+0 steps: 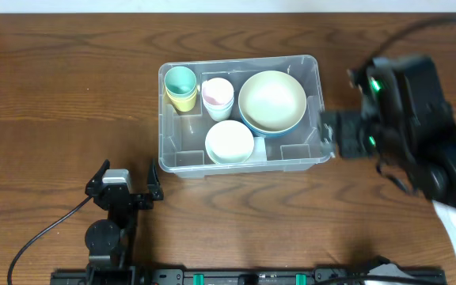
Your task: Pack container
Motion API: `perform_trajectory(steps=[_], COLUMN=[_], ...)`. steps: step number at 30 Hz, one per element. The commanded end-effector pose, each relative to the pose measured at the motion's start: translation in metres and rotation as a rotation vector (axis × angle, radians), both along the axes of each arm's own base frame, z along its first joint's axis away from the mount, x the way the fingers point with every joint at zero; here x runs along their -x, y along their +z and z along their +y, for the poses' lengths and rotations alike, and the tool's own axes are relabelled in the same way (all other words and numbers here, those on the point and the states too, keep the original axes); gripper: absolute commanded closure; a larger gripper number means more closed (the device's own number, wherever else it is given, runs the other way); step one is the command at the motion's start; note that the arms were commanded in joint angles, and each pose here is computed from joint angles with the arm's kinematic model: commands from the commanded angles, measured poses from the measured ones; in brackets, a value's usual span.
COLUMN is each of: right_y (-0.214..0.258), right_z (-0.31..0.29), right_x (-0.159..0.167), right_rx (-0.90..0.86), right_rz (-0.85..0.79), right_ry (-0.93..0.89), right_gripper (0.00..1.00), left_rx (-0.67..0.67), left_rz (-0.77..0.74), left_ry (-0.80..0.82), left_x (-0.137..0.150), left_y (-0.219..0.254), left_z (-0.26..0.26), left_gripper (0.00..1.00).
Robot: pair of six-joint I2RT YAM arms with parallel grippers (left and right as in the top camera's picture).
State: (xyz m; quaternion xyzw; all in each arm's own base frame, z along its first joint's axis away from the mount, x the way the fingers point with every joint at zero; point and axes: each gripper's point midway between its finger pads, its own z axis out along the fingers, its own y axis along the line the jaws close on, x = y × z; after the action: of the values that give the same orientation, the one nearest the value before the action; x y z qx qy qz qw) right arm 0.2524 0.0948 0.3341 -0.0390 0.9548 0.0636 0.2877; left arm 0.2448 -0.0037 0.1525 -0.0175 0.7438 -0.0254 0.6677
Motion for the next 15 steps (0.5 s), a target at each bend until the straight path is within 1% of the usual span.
perform_trajectory(steps=[1,3,5,7,11,15], right_y=[-0.009,-0.014,-0.018,-0.018,-0.016,-0.018], right_z=[-0.015,-0.022,-0.028,-0.032,-0.027,-0.024], right_x=[0.023,0.025,0.020,0.011,-0.002,0.000], right_rx=[0.018,0.010,-0.004,-0.007,-0.011,-0.028], right_rz=[-0.041,-0.110,-0.227,-0.362,-0.655,-0.910], right_ry=[-0.016,-0.035,-0.048,-0.023,0.099,0.187], right_gripper=[0.01,0.01,0.01,0.01,0.01,0.01], left_rx=[-0.019,-0.019,-0.019,-0.019,-0.019,-0.019], left_rz=[0.047,0.047,0.047,0.047,0.047,0.047], left_ry=[0.006,0.006,0.006,0.006,0.006,0.006], left_x=[0.001,0.001,0.001,0.001,0.001,0.001], left_y=[-0.016,-0.016,-0.016,-0.016,-0.016,-0.016], left_z=[0.001,0.001,0.001,0.001,0.001,0.001], left_gripper=[0.02,0.02,0.02,0.02,0.02,0.02])
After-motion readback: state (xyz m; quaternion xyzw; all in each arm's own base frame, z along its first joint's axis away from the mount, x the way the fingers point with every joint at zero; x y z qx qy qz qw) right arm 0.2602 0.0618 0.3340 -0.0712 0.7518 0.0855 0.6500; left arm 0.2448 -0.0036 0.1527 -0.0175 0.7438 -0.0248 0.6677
